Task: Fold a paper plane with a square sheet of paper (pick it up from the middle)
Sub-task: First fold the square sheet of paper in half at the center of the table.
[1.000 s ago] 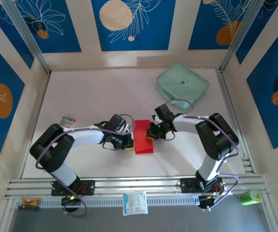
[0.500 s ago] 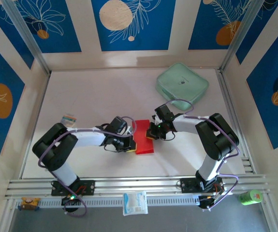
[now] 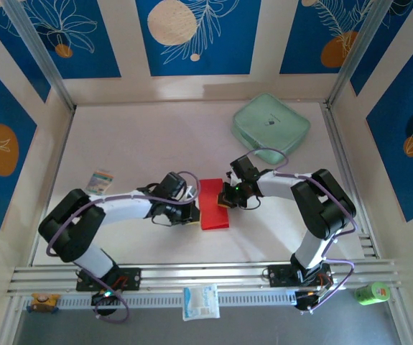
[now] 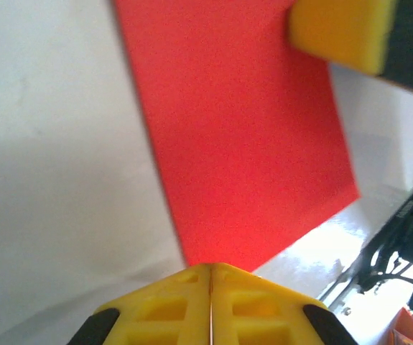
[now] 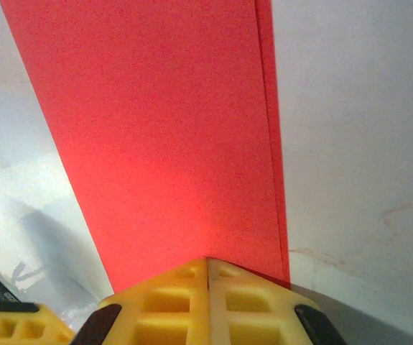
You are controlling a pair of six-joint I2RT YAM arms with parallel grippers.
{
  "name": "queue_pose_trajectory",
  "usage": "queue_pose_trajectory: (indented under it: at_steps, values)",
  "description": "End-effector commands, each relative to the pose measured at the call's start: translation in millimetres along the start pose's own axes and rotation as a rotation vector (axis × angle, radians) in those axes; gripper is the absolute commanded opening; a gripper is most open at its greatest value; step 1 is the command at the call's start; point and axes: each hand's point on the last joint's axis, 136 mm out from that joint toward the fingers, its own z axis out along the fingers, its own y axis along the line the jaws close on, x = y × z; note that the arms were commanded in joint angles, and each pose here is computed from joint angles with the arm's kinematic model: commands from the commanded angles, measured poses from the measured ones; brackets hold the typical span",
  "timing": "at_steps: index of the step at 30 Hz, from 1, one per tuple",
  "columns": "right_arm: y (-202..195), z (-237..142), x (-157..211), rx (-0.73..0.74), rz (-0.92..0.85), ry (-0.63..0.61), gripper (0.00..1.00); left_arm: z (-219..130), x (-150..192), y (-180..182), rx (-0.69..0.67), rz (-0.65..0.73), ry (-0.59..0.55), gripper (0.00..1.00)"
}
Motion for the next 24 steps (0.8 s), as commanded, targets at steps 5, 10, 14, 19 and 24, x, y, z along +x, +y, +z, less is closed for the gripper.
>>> queue_pose_trajectory:
  at_steps: [5, 10, 14, 19, 24]
  values:
    - [-45, 6, 30, 0.164, 0.082, 0.080, 0.00, 16, -6, -26, 0.150, -0.019, 0.029, 0.11]
    - [-46, 5, 31, 0.173, 0.082, 0.078, 0.00, 31, 11, -4, 0.113, -0.054, 0.093, 0.11]
    - [-46, 5, 31, 0.173, 0.083, 0.078, 0.00, 31, 33, 19, 0.025, -0.032, 0.146, 0.11]
    - [-48, 6, 30, 0.177, 0.086, 0.077, 0.00, 26, 47, 23, 0.011, 0.027, 0.164, 0.12]
    - [-48, 7, 30, 0.175, 0.086, 0.078, 0.00, 23, 54, 21, -0.067, 0.140, 0.174, 0.13]
